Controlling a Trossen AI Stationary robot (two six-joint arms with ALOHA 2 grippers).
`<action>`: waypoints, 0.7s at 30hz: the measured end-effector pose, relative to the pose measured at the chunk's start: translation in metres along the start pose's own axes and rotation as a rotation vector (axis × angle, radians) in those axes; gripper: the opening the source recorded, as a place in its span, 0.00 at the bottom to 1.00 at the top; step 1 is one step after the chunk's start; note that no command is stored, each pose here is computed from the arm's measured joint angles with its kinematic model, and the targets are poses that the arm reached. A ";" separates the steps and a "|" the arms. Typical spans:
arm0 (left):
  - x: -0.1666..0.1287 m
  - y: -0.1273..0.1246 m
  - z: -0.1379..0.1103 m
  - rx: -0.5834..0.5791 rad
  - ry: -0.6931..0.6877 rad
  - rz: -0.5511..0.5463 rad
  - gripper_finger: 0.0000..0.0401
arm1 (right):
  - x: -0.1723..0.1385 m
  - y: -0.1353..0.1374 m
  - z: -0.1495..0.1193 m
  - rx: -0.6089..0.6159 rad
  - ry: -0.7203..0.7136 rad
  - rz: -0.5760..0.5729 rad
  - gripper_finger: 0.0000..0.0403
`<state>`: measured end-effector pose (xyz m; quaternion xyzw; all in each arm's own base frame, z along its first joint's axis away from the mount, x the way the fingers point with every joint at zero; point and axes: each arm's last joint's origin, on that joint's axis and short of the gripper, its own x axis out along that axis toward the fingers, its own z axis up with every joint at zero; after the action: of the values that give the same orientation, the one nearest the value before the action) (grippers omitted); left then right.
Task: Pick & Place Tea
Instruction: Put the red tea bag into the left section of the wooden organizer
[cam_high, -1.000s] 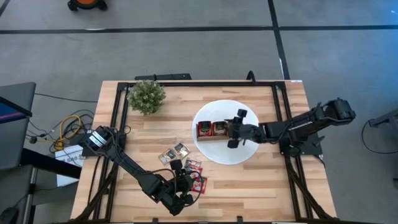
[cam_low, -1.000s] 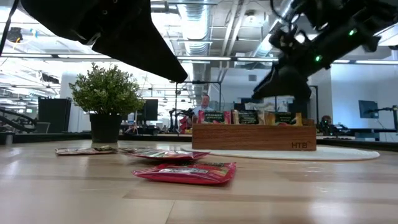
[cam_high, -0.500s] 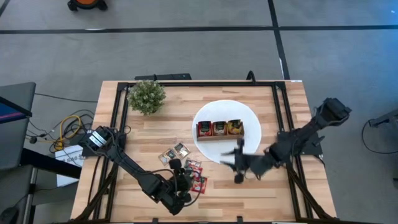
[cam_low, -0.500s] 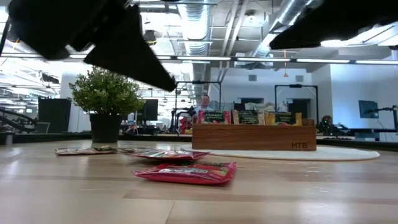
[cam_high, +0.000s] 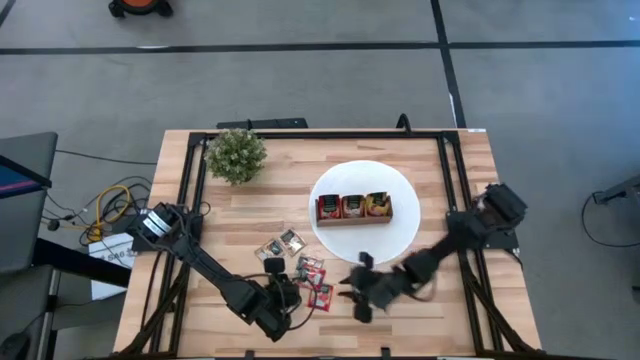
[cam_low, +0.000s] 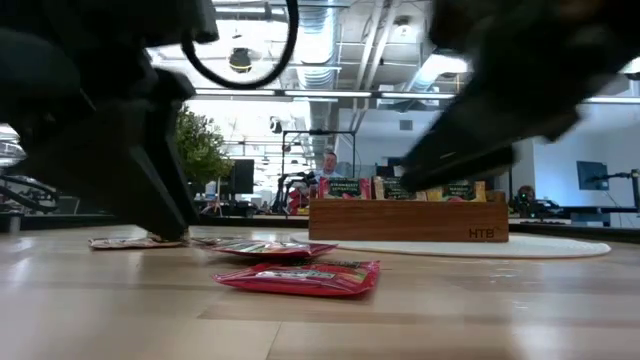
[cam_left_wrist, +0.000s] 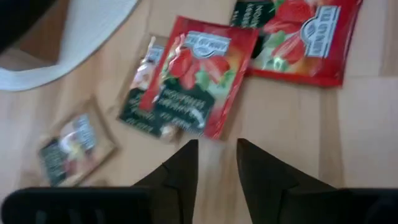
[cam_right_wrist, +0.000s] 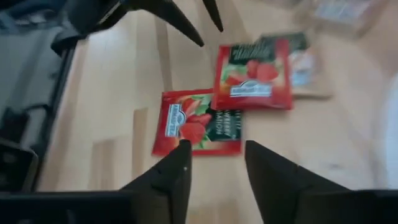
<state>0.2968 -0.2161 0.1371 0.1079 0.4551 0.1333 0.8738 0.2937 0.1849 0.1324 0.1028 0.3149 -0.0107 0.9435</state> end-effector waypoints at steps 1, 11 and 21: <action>0.004 0.000 -0.001 -0.005 -0.011 -0.010 0.24 | 0.008 -0.006 0.006 0.052 0.036 0.038 0.36; 0.026 0.011 -0.008 -0.027 -0.068 -0.005 0.09 | 0.059 -0.073 0.035 0.379 0.218 0.155 0.61; 0.030 0.015 -0.002 -0.084 -0.134 0.042 0.08 | 0.067 -0.073 0.034 0.383 0.234 0.193 0.42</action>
<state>0.3097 -0.1921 0.1182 0.0893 0.3871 0.1630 0.9031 0.3619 0.1096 0.1053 0.3101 0.4029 0.0317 0.8605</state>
